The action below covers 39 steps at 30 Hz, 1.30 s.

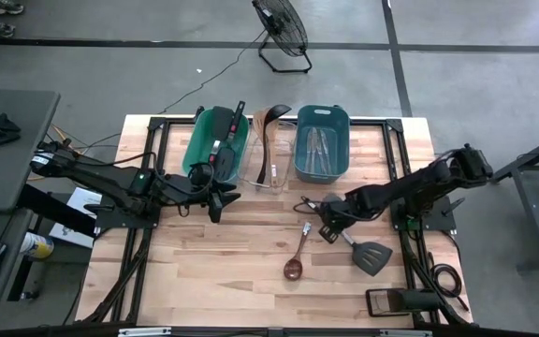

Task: Pick & Place Kitchen Items
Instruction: Put the black slotted spatula into the transparent bin

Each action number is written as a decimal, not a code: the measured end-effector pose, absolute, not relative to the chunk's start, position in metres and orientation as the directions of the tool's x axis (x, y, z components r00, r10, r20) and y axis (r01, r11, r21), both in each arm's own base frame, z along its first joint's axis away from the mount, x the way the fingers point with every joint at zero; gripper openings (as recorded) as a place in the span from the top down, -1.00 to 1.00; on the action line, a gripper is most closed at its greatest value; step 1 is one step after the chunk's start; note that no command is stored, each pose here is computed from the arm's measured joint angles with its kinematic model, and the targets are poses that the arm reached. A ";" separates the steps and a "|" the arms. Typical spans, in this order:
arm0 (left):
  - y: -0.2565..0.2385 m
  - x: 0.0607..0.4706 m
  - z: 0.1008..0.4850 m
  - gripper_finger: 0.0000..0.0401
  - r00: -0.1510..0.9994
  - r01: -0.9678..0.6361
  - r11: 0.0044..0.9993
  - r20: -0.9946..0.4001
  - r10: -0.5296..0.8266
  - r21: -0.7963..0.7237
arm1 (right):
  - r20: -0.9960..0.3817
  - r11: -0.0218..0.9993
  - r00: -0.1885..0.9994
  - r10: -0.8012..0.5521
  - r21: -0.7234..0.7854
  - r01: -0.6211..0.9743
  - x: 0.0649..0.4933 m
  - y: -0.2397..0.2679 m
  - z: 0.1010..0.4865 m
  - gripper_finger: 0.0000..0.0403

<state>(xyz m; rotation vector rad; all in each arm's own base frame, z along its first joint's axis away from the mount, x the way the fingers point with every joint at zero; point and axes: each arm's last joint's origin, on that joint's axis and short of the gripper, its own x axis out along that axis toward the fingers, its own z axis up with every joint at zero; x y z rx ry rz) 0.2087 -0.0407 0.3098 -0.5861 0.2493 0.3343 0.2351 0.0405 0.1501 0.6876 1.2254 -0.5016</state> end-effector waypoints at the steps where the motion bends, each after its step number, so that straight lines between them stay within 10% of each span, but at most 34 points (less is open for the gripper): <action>1: -0.041 0.209 0.310 0.15 0.917 -0.376 0.782 -0.322 0.236 -0.497 | -0.959 0.700 0.285 0.008 0.209 0.684 0.235 0.040 0.152 0.68; 39: -0.043 0.223 0.317 0.15 0.941 -0.338 0.792 -0.206 0.269 -0.509 | -0.418 0.851 0.906 -0.060 0.453 0.266 0.224 0.022 0.271 0.68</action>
